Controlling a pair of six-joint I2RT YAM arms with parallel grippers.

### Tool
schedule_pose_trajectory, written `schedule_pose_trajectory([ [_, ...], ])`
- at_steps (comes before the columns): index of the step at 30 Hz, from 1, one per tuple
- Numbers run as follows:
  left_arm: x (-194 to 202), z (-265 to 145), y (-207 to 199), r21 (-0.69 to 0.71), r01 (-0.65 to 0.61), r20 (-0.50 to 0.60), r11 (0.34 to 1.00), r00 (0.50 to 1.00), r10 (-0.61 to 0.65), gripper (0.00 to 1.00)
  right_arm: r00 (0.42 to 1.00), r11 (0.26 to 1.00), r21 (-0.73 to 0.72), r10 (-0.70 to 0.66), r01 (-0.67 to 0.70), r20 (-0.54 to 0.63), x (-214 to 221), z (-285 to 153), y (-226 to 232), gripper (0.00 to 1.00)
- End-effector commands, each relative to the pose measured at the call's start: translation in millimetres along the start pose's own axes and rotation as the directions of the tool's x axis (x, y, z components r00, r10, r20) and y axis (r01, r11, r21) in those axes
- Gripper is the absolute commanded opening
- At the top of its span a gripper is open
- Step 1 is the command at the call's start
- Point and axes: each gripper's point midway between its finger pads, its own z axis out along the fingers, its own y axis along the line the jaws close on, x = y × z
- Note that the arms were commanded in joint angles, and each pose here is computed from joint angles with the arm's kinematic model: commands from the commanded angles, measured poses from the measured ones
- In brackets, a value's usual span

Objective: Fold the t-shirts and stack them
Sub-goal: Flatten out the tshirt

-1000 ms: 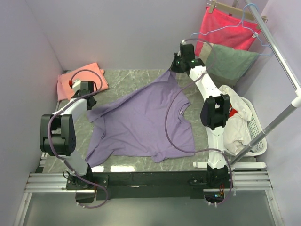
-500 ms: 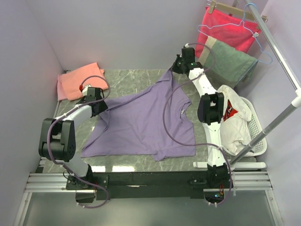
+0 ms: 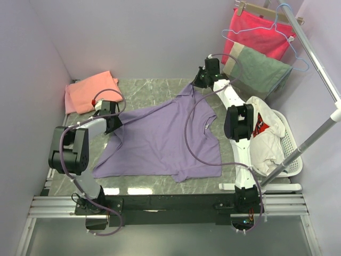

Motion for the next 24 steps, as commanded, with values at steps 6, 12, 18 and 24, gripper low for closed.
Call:
schedule_pose_trajectory([
  [6,-18,19,-15,0.038,0.1,0.037,0.994,0.994,-0.101,0.4,0.998,0.997,-0.062,-0.031,0.035,0.061,-26,-32,24,0.0],
  [12,-34,13,-11,0.023,0.11,0.075,0.994,0.991,-0.111,0.23,0.997,0.997,-0.047,-0.056,0.058,0.06,-25,-38,22,0.0],
  [18,-57,-1,-10,0.019,0.104,0.116,0.994,0.988,-0.105,0.01,0.996,0.997,-0.044,-0.062,0.065,0.063,-26,-42,22,0.0],
  [24,-87,-17,-15,0.002,0.076,0.154,0.997,0.985,-0.075,0.01,0.995,0.996,-0.027,-0.081,0.082,0.065,-26,-45,19,0.0],
])
